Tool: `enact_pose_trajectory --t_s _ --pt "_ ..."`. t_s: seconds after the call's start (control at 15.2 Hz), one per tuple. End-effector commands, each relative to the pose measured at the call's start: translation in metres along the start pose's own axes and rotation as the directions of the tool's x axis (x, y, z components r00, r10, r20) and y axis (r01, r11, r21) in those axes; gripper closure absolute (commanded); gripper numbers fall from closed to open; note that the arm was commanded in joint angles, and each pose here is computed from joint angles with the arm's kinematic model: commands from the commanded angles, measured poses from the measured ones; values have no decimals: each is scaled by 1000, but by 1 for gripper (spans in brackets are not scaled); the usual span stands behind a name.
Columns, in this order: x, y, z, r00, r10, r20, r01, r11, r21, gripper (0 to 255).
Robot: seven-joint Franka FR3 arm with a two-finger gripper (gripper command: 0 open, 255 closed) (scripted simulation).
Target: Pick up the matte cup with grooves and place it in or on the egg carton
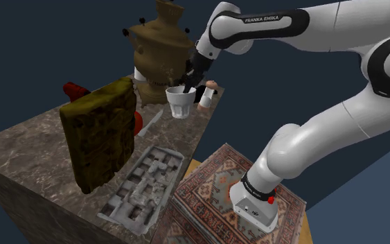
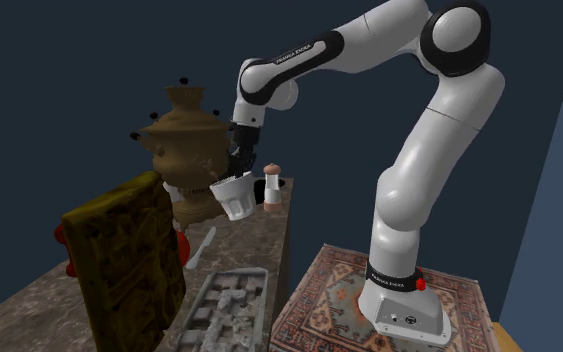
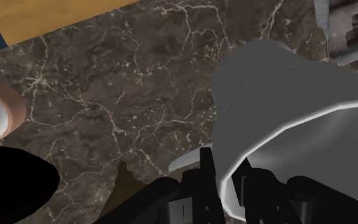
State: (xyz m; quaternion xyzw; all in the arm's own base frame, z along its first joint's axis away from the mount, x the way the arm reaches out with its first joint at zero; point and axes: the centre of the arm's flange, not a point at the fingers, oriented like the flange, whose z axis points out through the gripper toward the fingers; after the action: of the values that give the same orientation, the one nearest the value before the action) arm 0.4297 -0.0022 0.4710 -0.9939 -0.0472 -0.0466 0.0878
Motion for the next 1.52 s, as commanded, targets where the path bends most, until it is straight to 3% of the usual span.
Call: enact_pose_trajectory --t_s 0.0,1.45 --pt "-5 -14 -7 1000 0 -9 0 1000 0 255" --pt "-138 -278 -9 1000 0 -9 0 1000 0 255"
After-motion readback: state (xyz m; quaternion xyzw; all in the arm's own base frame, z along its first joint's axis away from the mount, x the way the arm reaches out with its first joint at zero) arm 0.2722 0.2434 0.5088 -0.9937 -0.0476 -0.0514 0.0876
